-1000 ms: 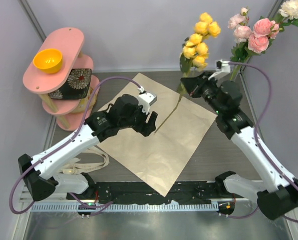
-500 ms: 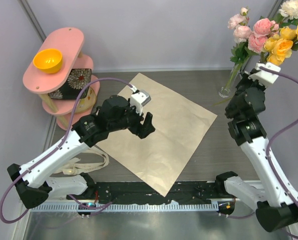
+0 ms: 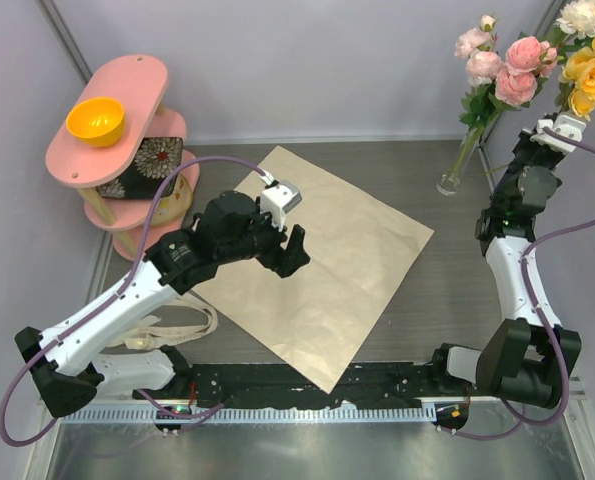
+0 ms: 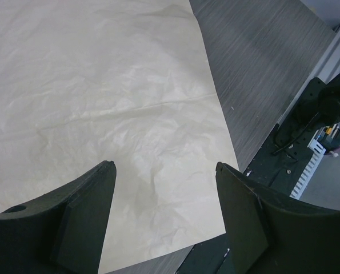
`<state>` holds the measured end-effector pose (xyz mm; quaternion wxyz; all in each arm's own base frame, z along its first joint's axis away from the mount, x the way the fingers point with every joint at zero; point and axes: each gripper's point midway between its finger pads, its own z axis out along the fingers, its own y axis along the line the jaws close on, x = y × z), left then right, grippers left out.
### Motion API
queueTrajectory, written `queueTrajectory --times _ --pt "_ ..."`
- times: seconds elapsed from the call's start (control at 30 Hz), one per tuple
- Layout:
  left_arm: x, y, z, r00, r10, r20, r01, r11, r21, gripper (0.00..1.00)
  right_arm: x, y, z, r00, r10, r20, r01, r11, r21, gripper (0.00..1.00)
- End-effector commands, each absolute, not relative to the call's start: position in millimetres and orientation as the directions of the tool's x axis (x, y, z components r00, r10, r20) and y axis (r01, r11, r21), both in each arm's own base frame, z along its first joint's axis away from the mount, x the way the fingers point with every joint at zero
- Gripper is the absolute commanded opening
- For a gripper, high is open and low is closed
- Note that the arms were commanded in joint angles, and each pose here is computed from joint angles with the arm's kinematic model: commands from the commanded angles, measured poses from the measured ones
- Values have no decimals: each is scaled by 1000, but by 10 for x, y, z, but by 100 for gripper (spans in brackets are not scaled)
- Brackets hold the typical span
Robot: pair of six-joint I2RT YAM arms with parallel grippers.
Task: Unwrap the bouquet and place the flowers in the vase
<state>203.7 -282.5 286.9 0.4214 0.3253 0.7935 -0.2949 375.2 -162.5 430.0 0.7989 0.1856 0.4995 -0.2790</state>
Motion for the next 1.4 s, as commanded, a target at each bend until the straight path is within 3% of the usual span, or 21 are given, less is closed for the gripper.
queueTrajectory --times 0.0,0.2,0.47,0.77,1.37 --pt "2083 -2857 2911 -404 253 -879 772 610 -179 75 3651 -1318 5152 617 -362 -699 479 877 -31 1" --pt "2134 -2870 2838 -393 251 -885 770 615 -168 74 3742 -1113 5232 677 -408 -613 367 908 -199 1" --pt "2273 -2858 2771 -377 218 -900 752 639 -160 74 3667 -740 5313 805 -333 -491 177 924 -338 1" --pt "2425 -2852 2658 -402 195 -895 744 639 -195 74 3665 -298 5205 852 -276 -445 8 857 -516 1" --pt "2761 -2794 2348 -488 168 -857 696 668 -266 73 4011 -69 5058 840 -411 -353 -23 624 -781 1"
